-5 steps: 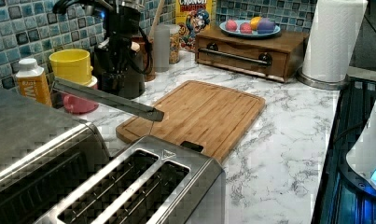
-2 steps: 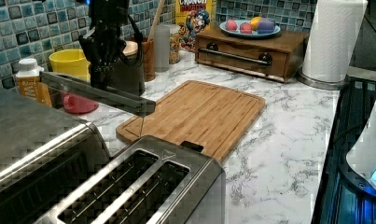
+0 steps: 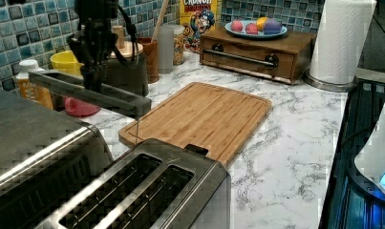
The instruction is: Close the oven.
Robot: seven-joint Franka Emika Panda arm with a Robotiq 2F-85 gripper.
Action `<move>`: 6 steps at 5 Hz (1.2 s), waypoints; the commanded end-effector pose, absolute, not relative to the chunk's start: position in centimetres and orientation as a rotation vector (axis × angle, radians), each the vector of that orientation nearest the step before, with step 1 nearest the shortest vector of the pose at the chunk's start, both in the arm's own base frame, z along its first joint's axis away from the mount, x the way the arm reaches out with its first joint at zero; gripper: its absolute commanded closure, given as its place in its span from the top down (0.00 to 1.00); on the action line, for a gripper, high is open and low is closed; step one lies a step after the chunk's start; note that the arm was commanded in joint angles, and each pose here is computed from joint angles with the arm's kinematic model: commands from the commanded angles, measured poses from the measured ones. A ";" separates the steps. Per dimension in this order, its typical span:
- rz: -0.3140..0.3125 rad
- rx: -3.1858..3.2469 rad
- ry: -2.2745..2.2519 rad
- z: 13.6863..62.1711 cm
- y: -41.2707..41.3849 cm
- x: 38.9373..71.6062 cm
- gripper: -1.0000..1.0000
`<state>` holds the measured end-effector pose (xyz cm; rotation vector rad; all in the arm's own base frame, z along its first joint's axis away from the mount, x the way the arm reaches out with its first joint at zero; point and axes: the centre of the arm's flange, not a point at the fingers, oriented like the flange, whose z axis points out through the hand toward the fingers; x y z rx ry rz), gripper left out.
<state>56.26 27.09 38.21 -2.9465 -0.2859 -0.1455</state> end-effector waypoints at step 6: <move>-0.656 -3.067 0.140 54.9 33.9 53.9 0.00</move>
